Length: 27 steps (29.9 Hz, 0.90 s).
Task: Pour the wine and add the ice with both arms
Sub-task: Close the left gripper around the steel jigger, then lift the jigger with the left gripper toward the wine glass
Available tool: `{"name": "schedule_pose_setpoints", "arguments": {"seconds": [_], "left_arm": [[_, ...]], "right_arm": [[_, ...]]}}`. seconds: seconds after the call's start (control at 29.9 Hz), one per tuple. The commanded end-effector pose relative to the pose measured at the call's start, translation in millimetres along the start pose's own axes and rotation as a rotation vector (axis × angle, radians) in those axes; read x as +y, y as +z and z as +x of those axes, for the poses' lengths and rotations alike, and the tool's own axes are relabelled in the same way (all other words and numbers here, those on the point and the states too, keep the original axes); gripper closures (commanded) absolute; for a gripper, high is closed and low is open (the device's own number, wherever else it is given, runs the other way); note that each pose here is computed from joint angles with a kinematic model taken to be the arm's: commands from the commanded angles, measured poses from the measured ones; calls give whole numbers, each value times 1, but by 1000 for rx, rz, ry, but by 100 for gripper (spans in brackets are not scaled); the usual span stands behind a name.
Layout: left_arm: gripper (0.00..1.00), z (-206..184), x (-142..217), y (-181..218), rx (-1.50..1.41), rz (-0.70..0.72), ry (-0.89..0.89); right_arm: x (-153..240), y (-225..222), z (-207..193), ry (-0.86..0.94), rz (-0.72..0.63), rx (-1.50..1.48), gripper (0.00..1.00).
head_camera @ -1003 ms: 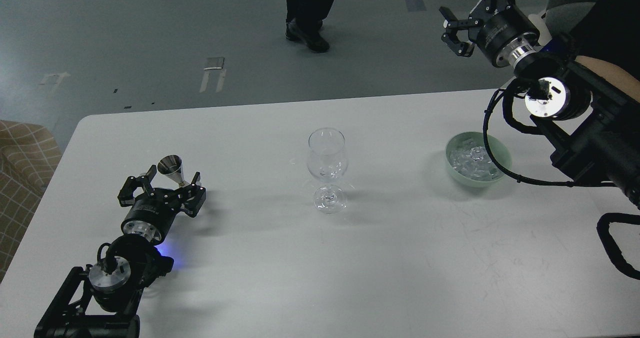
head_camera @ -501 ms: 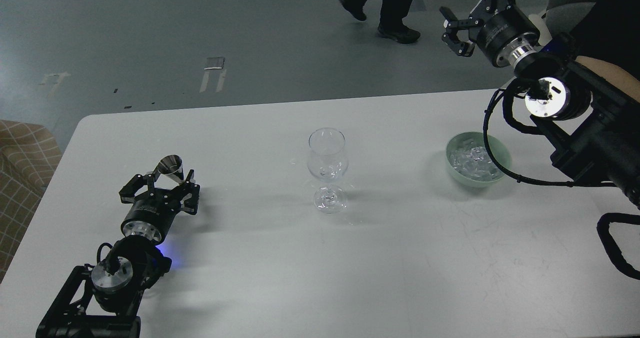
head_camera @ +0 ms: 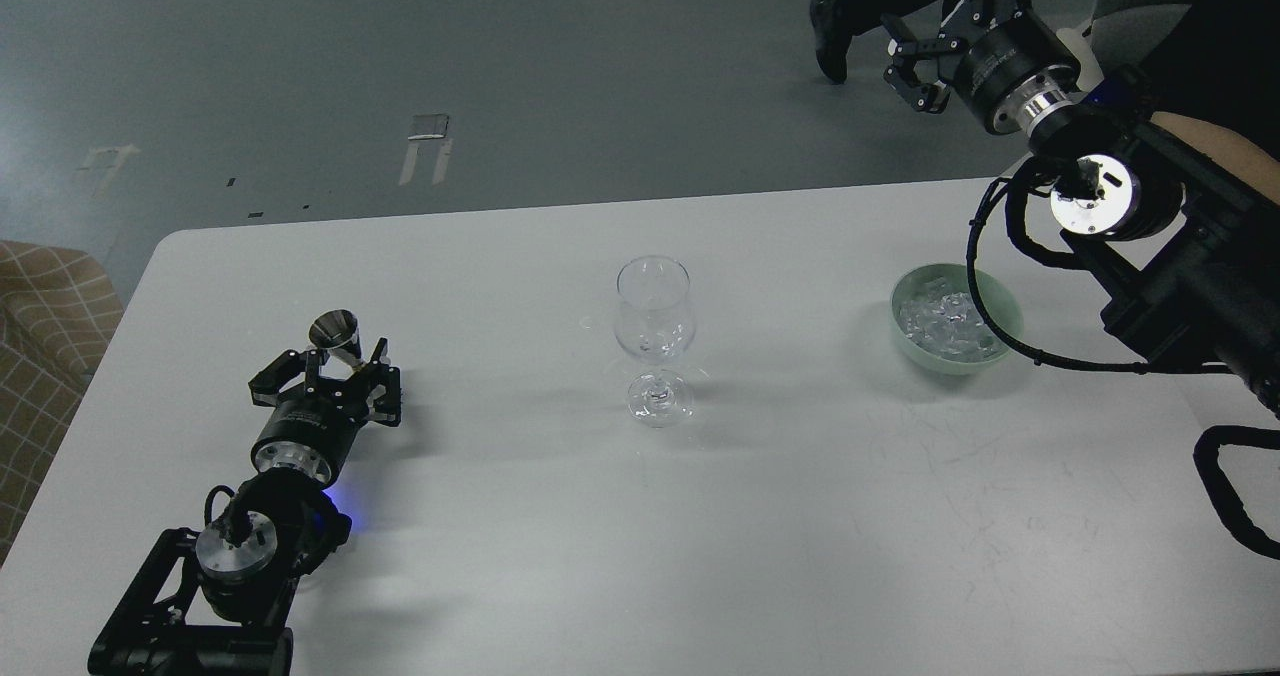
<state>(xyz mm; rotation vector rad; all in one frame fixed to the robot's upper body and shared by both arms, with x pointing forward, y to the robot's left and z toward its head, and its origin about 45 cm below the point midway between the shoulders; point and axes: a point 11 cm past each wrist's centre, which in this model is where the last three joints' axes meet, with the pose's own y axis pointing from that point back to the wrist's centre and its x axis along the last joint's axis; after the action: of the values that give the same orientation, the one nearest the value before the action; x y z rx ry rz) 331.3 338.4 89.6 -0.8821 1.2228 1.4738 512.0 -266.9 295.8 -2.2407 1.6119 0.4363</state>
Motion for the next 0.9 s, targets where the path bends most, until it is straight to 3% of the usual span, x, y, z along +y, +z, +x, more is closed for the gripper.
{"name": "schedule_pose_setpoints", "arguments": {"seconds": [0.0, 0.33, 0.87], "left_arm": [[55, -1, -2, -3, 7, 2, -6], [59, 1, -3, -2, 9, 3, -3], [74, -4, -11, -8, 26, 6, -12]], "right_arm": [[0, 0, 1, 1, 0, 2, 0], [0, -1, 1, 2, 1, 2, 0], [0, 0, 2, 14, 0, 3, 0]]}}
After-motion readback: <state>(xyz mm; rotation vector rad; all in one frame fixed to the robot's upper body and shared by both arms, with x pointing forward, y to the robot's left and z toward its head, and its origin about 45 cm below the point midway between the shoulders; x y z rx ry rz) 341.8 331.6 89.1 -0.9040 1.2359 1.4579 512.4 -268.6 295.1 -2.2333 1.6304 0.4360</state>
